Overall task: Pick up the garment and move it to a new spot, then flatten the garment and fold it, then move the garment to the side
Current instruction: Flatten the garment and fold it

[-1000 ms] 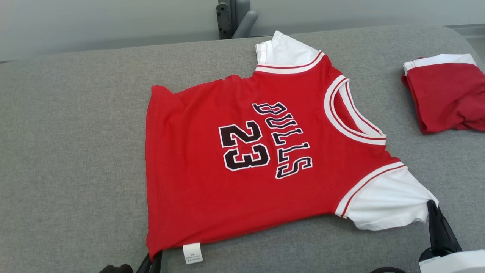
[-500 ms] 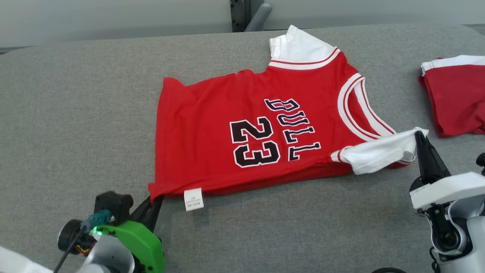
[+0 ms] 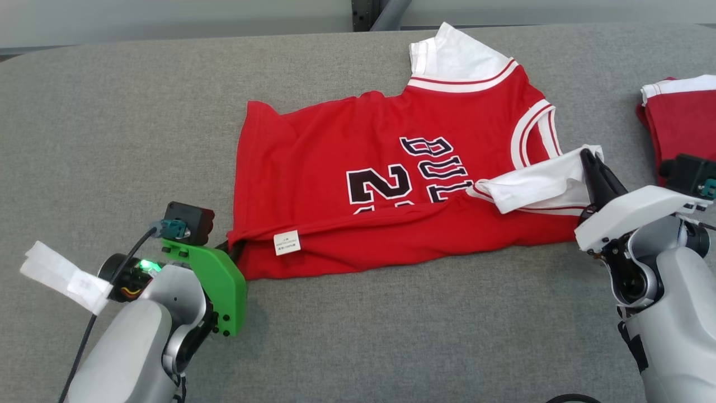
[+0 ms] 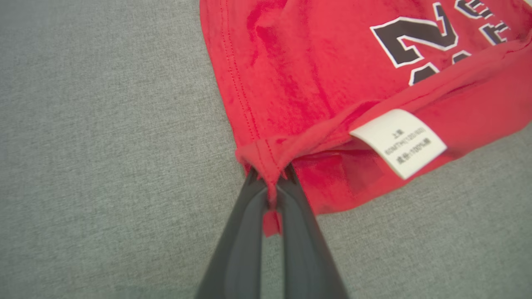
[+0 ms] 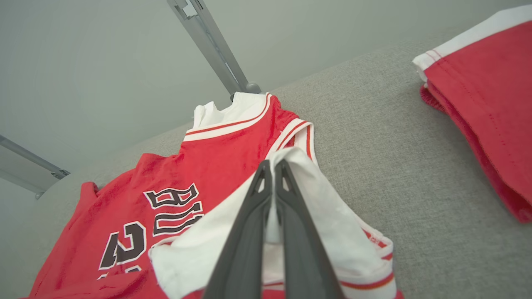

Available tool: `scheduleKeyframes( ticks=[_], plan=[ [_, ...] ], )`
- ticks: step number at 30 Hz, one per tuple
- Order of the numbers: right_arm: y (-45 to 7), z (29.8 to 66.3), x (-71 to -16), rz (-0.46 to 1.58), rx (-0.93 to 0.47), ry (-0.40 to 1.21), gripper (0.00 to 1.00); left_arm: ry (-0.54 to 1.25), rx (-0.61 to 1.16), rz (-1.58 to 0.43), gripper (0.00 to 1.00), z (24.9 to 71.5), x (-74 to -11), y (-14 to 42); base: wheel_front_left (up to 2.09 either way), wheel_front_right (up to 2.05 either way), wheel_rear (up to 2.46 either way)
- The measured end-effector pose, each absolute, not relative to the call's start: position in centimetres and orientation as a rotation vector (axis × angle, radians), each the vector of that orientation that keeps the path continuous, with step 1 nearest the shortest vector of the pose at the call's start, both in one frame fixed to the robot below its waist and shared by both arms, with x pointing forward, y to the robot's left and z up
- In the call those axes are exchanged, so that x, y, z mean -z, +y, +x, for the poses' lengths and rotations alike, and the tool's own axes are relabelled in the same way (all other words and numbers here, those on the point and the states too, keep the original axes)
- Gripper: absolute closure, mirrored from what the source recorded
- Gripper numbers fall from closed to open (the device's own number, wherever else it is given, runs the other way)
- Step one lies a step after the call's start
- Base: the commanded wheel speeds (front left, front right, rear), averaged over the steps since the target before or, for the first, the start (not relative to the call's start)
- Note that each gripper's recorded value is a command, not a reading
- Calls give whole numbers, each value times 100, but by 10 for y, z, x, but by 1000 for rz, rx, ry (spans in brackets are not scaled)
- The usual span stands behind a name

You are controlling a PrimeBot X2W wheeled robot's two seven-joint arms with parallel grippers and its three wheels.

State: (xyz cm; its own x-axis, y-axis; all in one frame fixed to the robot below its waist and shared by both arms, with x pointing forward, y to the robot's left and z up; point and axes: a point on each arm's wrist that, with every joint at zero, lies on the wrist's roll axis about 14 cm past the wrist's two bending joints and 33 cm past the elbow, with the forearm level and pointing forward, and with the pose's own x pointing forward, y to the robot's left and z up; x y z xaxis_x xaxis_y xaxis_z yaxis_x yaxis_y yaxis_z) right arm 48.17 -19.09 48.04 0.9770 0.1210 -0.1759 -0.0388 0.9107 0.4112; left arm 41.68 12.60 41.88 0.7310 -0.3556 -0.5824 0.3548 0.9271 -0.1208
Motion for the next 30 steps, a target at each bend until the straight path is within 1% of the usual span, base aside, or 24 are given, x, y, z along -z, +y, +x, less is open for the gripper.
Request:
scheduleKeyframes(
  ticks=[5,6,7,8,11,16,18,19,23,27,28,30],
  plan=[
    [-187,491,-474,343,-100,225,100,686,393,17,100,425,-410,128,0,0,0],
    [-188,493,-474,332,-97,221,75,691,390,19,99,426,-409,129,0,0,0],
    [-189,495,-476,317,-96,212,27,696,389,19,55,427,-408,129,0,0,0],
    [-190,497,-477,307,-95,205,0,696,392,18,0,428,-407,128,0,0,0],
    [-189,499,-478,286,-99,192,0,701,411,-13,0,427,-407,121,0,0,0],
    [-200,504,-503,215,-96,73,0,652,429,-15,0,428,-418,119,0,0,0],
    [-201,502,-516,169,-115,19,0,642,427,-34,0,419,-419,120,0,0,0],
    [-204,494,-520,109,-130,-5,0,646,411,-57,0,408,-417,124,0,0,0],
    [-214,471,-511,11,-138,14,0,651,368,-136,0,387,-415,127,0,0,0],
    [-215,448,-482,-29,-141,122,0,684,331,-176,0,373,-404,128,0,0,0],
    [-215,448,-482,-29,-141,122,0,684,331,-176,0,373,-404,128,0,0,0],
    [-216,441,-468,-58,-146,182,0,697,339,-212,0,371,-402,122,0,0,0]
  ],
)
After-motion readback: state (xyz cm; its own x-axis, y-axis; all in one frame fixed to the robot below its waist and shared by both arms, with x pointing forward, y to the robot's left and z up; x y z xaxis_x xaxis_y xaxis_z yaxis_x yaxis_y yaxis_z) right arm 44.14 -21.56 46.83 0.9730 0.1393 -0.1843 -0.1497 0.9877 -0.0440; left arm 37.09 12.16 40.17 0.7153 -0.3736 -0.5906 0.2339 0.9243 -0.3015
